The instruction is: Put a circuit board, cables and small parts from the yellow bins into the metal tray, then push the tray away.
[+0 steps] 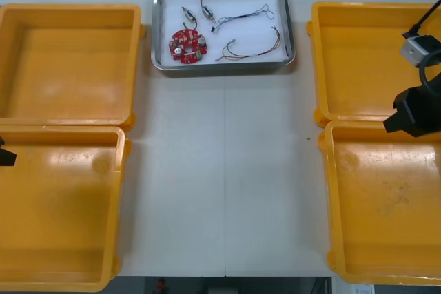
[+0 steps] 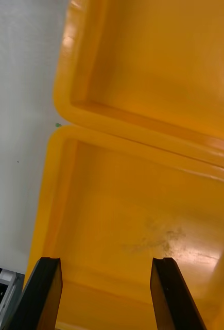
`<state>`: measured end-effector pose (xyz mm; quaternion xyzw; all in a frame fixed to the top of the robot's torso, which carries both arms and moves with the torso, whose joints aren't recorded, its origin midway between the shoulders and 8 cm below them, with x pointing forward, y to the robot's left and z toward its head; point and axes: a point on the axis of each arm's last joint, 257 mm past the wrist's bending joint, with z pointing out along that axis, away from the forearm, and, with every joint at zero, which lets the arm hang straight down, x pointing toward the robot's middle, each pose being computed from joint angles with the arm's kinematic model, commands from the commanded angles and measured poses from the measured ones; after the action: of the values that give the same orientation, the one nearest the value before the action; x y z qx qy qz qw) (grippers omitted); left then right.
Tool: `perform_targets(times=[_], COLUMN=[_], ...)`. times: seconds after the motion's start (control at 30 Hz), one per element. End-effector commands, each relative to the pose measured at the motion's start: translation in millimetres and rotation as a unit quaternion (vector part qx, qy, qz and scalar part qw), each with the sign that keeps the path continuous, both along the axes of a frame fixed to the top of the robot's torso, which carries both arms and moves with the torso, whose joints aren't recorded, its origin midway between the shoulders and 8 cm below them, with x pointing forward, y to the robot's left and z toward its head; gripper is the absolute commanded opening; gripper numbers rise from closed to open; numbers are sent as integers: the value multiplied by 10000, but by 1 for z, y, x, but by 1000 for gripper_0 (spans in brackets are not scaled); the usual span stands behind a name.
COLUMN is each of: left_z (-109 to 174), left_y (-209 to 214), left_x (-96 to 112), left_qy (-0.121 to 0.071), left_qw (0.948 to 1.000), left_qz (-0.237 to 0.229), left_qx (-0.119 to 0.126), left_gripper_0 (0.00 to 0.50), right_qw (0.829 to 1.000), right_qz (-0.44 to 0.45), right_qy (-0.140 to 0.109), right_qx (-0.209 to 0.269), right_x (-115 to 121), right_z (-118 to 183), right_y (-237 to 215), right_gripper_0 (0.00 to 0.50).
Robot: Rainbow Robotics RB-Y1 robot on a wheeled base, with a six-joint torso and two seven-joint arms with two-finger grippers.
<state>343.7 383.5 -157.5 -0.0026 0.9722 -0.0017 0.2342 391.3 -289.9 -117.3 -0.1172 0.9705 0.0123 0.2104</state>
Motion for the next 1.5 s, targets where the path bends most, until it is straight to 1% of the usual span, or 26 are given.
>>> perform_targets(times=[0.03,0.2,0.4,0.63,0.9,1.3,1.5], left_z=[2,2,2,2,2,2,2], left_y=[2,2,2,2,2,2,2], left_x=[-5,-5,-5,-5,-5,-5,-5], left_qy=[89,89,89,89,89,89,89], left_qw=[9991,9991,9991,9991,9991,9991,9991], left_qz=[-300,-300,-300,-300,-300,-300,-300], left_qx=[285,285,285,285,285,285,285], left_gripper_0=[500,500,500,500,500,500,500], right_qw=[9986,9966,9947,9924,9900,9884,9885], right_qz=[-516,-814,-1018,-1177,-1297,-1411,-1403], right_qy=[-96,-81,-129,-57,-54,122,132], right_qx=[-5,78,10,361,551,544,546], right_x=[-11,-19,-17,-10,-9,-20,-21], right_z=[6,-1,-10,-29,-46,-63,-64], right_y=[-36,-57,-70,-66,-62,-67,-66], right_gripper_0=[500,500,500,500,500,500,500])
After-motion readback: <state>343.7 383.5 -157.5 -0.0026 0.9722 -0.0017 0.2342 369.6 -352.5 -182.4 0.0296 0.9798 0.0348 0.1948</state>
